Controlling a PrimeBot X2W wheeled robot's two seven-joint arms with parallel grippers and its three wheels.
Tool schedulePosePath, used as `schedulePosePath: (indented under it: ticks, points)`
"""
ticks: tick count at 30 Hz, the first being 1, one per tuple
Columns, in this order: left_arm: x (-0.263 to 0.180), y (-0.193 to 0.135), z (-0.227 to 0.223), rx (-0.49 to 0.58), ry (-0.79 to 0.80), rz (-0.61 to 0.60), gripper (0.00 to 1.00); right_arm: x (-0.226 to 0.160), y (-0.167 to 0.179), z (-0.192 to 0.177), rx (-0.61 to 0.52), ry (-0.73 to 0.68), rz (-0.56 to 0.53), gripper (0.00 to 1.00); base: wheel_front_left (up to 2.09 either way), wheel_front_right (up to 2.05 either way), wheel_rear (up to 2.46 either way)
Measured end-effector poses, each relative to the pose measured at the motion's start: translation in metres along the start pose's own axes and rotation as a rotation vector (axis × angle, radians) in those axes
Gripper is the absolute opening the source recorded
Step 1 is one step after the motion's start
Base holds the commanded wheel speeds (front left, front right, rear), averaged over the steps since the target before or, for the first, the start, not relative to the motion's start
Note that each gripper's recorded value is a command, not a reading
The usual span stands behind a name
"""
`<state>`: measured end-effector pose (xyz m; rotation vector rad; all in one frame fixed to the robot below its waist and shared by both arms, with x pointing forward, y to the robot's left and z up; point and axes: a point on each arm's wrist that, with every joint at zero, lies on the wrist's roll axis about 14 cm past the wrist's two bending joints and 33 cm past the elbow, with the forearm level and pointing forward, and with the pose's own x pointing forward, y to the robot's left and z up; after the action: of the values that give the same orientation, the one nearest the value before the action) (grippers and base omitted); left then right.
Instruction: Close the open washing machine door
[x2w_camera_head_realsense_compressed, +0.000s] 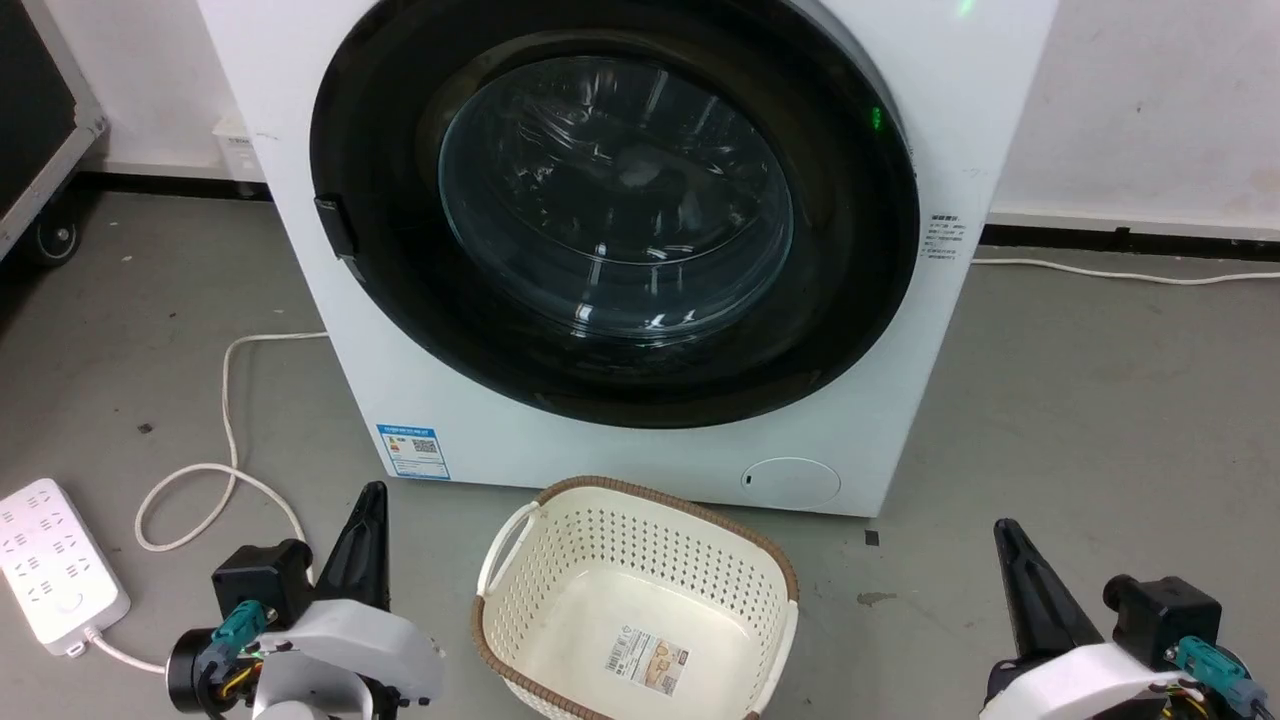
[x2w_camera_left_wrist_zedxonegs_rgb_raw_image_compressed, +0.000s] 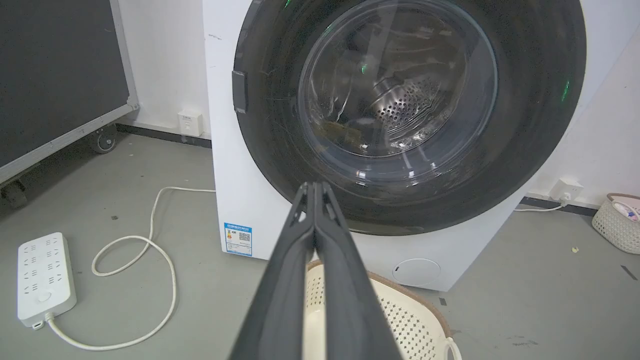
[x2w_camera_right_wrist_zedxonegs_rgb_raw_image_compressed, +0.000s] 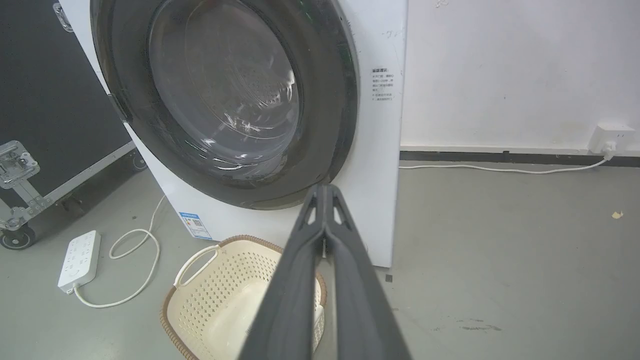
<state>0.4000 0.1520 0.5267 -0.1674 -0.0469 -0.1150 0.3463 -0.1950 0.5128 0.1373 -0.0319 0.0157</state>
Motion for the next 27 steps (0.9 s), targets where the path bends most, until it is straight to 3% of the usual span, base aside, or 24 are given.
schedulePosePath:
  ticks: [27]
  points:
    - [-0.0049,0.0026,0.004,0.045,-0.003,0.014,0.0,0.0067,0.0089,0.0016,-0.045,0.013,0.031,0.0,0.0,0.0,0.0]
